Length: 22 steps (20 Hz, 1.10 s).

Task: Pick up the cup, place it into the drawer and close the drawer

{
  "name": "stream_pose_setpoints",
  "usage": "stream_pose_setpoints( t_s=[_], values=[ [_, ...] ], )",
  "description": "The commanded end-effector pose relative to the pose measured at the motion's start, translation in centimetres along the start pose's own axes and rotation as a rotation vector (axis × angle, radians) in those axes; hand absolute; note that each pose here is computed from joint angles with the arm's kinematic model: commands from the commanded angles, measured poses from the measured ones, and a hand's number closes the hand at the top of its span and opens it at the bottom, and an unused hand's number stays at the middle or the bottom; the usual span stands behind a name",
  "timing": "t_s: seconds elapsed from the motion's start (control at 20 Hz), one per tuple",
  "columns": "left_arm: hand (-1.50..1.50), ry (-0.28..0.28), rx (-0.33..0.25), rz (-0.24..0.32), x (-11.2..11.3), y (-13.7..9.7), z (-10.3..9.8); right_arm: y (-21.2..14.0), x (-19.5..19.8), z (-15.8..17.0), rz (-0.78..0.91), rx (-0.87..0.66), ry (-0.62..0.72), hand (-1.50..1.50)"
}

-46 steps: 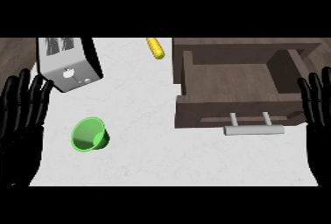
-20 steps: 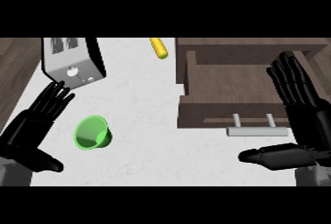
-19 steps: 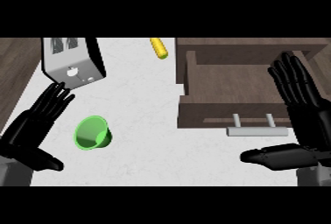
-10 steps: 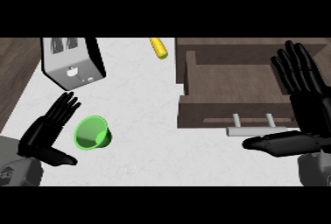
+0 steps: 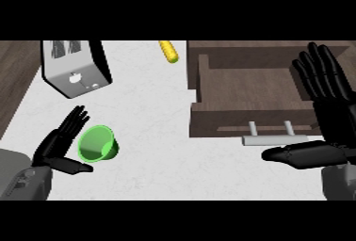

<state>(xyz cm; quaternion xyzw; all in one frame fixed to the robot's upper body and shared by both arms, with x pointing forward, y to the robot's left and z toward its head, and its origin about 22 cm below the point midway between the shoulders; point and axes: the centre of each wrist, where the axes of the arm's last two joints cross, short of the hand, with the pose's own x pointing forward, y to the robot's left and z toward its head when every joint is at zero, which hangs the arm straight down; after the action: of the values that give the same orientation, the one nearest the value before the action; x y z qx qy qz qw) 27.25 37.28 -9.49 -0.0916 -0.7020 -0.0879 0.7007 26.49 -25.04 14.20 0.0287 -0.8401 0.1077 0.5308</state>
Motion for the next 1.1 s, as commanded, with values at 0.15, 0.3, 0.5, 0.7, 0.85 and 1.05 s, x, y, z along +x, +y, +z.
stream_pose_setpoints(
  t_s=[0.15,0.3,0.5,0.7,0.85,1.05],
  values=[
    [-1.50,-0.052,-0.022,0.040,-3.3,-1.2,1.8,-1.3,-0.5,-0.2,-0.002,0.007,-0.007,-1.50],
    [-1.50,-0.092,-0.023,0.045,-3.6,-2.3,1.0,1.0,-0.4,-0.6,0.002,0.015,0.000,-1.50],
    [-1.50,-0.097,-0.028,0.045,-3.6,-2.3,0.5,0.5,-0.9,-1.4,0.004,0.023,0.004,-1.50],
    [-1.50,-0.094,-0.009,0.055,-3.7,-3.1,-0.2,-0.4,1.1,-1.3,-0.007,0.032,-0.010,-1.50],
    [-1.50,-0.118,-0.021,0.043,-3.0,-1.4,0.3,-1.8,0.4,-0.9,-0.007,0.008,-0.020,-1.50],
    [-1.50,-0.127,-0.068,0.060,-3.5,-4.1,-1.6,-0.9,0.4,-2.0,0.016,0.027,-0.003,-1.50]
  ],
)
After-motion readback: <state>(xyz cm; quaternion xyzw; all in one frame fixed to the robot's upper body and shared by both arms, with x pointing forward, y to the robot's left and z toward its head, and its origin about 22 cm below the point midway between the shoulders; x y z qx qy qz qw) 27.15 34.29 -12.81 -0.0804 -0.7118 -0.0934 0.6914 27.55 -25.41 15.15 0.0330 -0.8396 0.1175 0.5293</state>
